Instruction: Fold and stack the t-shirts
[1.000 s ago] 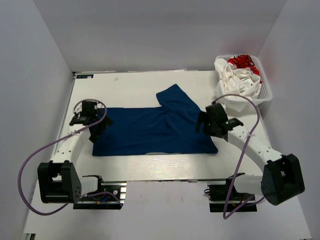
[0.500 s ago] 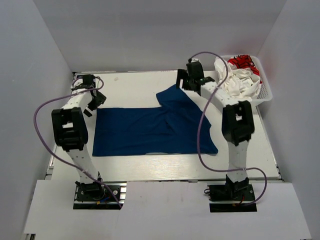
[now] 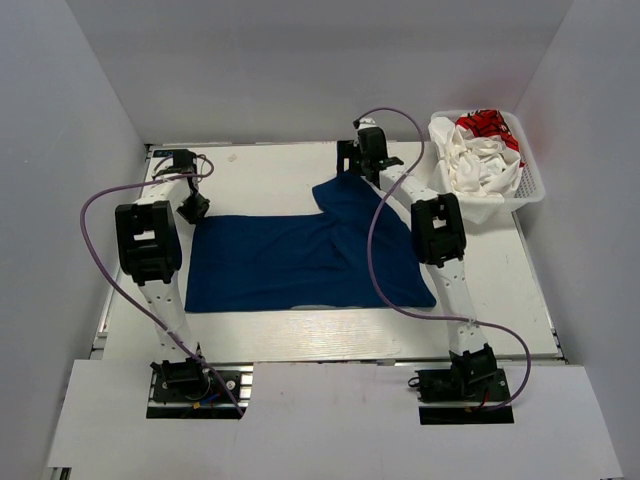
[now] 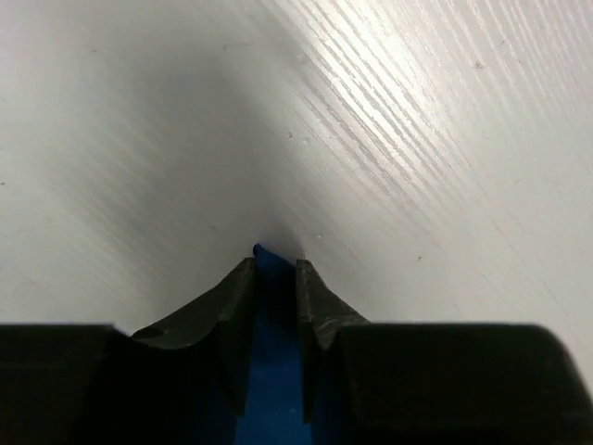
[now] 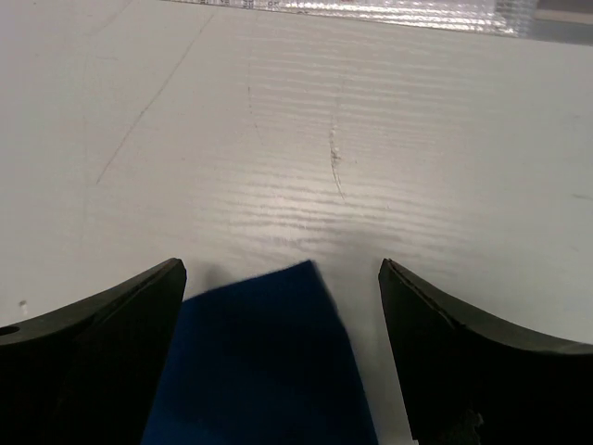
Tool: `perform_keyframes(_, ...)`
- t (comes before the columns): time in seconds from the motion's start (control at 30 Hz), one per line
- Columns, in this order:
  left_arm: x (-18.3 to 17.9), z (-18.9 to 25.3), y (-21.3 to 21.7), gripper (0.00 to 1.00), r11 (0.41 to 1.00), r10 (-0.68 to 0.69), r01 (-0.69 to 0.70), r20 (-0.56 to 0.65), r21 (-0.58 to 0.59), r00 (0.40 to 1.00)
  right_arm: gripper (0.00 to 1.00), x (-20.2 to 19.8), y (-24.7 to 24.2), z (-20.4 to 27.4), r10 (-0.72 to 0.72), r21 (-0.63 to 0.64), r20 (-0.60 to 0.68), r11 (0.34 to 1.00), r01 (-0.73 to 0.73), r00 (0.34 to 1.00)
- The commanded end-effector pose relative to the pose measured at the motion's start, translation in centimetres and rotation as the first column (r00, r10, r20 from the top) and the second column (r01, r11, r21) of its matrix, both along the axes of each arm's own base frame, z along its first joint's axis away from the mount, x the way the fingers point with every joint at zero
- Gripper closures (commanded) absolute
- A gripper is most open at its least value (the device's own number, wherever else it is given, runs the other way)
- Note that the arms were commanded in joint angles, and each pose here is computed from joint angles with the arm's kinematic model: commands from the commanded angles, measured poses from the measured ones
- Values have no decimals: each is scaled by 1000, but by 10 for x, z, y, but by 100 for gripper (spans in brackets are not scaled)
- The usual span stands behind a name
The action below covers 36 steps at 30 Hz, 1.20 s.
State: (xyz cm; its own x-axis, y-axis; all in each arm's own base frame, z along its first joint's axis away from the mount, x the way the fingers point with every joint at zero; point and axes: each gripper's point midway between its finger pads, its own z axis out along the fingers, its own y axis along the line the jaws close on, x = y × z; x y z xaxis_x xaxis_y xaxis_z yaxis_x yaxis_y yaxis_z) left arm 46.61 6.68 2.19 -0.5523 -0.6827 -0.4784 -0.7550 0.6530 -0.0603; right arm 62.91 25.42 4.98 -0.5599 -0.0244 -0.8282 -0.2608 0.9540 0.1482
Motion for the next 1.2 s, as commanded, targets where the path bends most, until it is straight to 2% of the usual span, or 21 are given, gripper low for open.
perform_keyframes(0.0, 11, 9, -4, 68, 1000, -20, 21, 41, -20, 999, 10, 25, 18, 26, 49, 24, 142, 998, -52, 989)
perform_keyframes(0.13, 4, -1, -8, 89, 999, -28, 28, 20, -39, 999, 10, 20, 23, 12, 58, 33, 105, 998, -62, 993)
perform_keyframes(0.17, 4, -1, -8, 93, 999, -28, 29, 20, -39, 999, 14, 17, 22, 14, 53, 20, 94, 998, -55, 994)
perform_keyframes(0.2, 5, -4, -11, 100, 998, -24, 25, 15, -56, 1000, 19, 11, 19, 2, 66, 1, 65, 998, -67, 996)
perform_keyframes(0.23, 5, -4, -12, 100, 998, -27, 28, 16, -65, 999, 29, 7, 17, 9, 68, -1, 59, 998, -68, 996)
perform_keyframes(0.3, 3, -5, -13, 100, 997, -27, 28, 7, -66, 1000, 42, -8, 19, 9, 94, -29, 37, 995, -93, 995)
perform_keyframes(0.43, -4, -4, -10, 100, 998, -12, 11, -12, -54, 1000, 53, -28, 12, 13, 97, -84, 1, 992, -97, 995)
perform_keyframes(0.5, -8, 1, -9, 100, 999, 0, 0, -6, -49, 1000, 74, -35, 11, 19, 111, -106, -3, 988, -111, 994)
perform_keyframes(0.57, -7, 8, -7, 100, 999, 16, -15, 12, -40, 1000, 100, -38, 8, 22, 110, -143, -4, 984, -110, 994)
perform_keyframes(0.7, -5, 31, -10, 100, 1000, 10, -8, 60, -26, 998, 100, -39, 8, 47, 112, -171, 39, 980, -104, 993)
perform_keyframes(0.73, -7, 34, -14, 100, 1000, 0, 1, 63, -26, 998, 100, -40, 8, 73, 112, -161, 82, 982, -97, 990)
perform_keyframes(0.8, -9, 43, -15, 100, 1000, 0, 2, 91, -24, 996, 100, -52, 9, 66, 127, -156, 71, 981, -115, 989)
perform_keyframes(0.83, -9, 45, -17, 100, 999, -5, 8, 105, -33, 994, 100, -55, 11, 108, 132, -128, 149, 985, -113, 980)
perform_keyframes(0.9, -13, 54, -17, 100, 999, -5, 9, 130, -32, 992, 100, -80, 14, 85, 197, -144, 119, 973, -180, 973)
perform_keyframes(0.93, -12, 57, -17, 100, 999, -5, 9, 145, -31, 989, 100, -87, 16, 119, 205, -134, 185, 974, -182, 961)
perform_keyframes(0.97, -16, 57, -17, 100, 999, -5, 9, 142, -31, 990, 100, -104, 11, 94, 216, -161, 121, 967, -196, 969)
perform_keyframes(1.03, -21, 68, -18, 100, 1000, -5, 10, 163, -29, 987, 100, -119, 6, 107, 209, -184, 137, 966, -183, 968)
perform_keyframes(1.07, -27, 66, -16, 100, 1000, -2, 5, 154, -22, 988, 100, -139, -4, 88, 207, -202, 88, 962, -186, 974)
perform_keyframes(1.13, -34, 70, -14, 100, 1000, -5, 6, 154, -7, 988, 100, -147, -8, 113, 182, -187, 161, 971, -151, 970)
perform_keyframes(1.17, -40, 73, -13, 100, 1000, -1, 0, 158, 2, 987, 100, -164, -17, 115, 175, -184, 158, 972, -145, 972)
